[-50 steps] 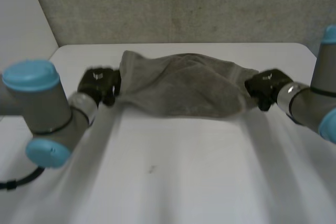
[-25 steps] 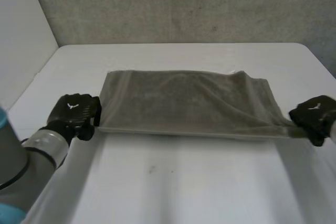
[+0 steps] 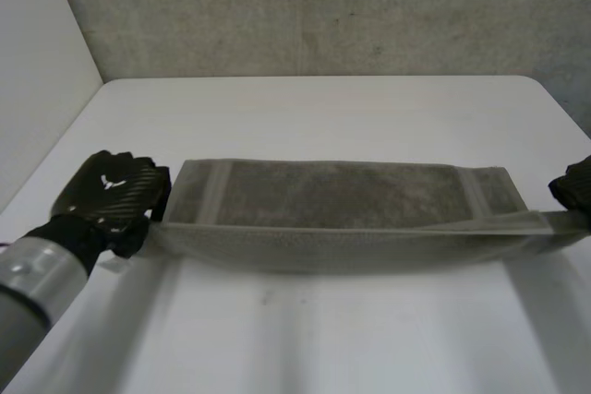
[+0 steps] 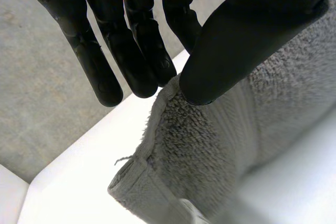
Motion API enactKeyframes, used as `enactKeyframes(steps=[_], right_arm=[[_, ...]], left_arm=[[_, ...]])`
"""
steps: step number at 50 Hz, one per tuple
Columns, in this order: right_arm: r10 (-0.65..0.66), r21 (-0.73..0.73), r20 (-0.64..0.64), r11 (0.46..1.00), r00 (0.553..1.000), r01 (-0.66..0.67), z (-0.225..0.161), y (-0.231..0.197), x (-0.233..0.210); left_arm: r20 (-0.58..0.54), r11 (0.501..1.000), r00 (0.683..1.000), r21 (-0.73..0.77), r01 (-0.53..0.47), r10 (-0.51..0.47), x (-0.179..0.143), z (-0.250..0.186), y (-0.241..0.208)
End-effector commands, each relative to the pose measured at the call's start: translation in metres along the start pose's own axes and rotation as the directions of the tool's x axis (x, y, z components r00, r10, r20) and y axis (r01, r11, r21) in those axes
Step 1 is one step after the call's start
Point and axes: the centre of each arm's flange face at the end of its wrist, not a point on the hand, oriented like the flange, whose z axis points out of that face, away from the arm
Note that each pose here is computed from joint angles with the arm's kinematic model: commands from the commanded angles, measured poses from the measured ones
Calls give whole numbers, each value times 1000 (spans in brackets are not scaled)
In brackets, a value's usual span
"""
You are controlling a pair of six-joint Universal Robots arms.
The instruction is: Fold the towel.
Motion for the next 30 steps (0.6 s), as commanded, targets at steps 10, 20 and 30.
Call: enactKeyframes(steps=[10,20,30], right_arm=[[151,-122,34,982,988,-146,116,2,0],[209,-71,28,976,978,-207,169,-13,-10],[196,-56,-28,979,980,-197,199,-20,-15]], left_arm=[[-27,999,999,37,-34,35,0,138,27],[30,999,999,29,-37,37,-5,191,48],[86,998,995,43,-47,43,-11,216,53]])
